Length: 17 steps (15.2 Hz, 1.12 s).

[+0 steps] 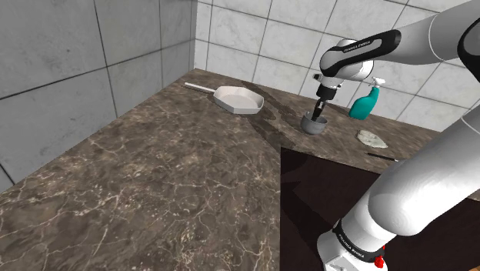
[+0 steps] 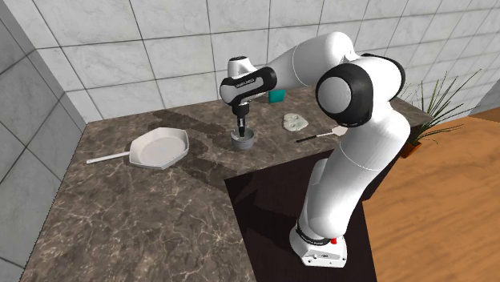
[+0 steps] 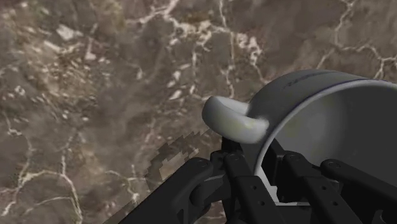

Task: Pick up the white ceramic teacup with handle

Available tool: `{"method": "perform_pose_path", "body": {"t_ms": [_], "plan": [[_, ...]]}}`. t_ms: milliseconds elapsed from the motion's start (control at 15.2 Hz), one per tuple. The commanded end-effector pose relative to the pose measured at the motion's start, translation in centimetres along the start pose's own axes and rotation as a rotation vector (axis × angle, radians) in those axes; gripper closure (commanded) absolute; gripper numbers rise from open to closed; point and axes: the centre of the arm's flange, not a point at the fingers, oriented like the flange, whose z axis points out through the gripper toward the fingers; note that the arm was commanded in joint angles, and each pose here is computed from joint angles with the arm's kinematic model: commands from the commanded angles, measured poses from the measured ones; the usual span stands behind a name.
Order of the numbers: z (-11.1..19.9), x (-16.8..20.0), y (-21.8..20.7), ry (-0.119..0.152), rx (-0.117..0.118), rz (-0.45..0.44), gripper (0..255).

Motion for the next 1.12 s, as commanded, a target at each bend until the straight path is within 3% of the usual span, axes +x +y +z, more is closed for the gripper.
{"method": "perform_pose_path", "body": {"t_ms": [0, 1056], "plan": [[0.0, 0.0, 0.0, -0.001, 0.0, 0.0, 255], [-8.0, -0.1, -0.4, -0.001, 0.0, 0.0, 255]]}}
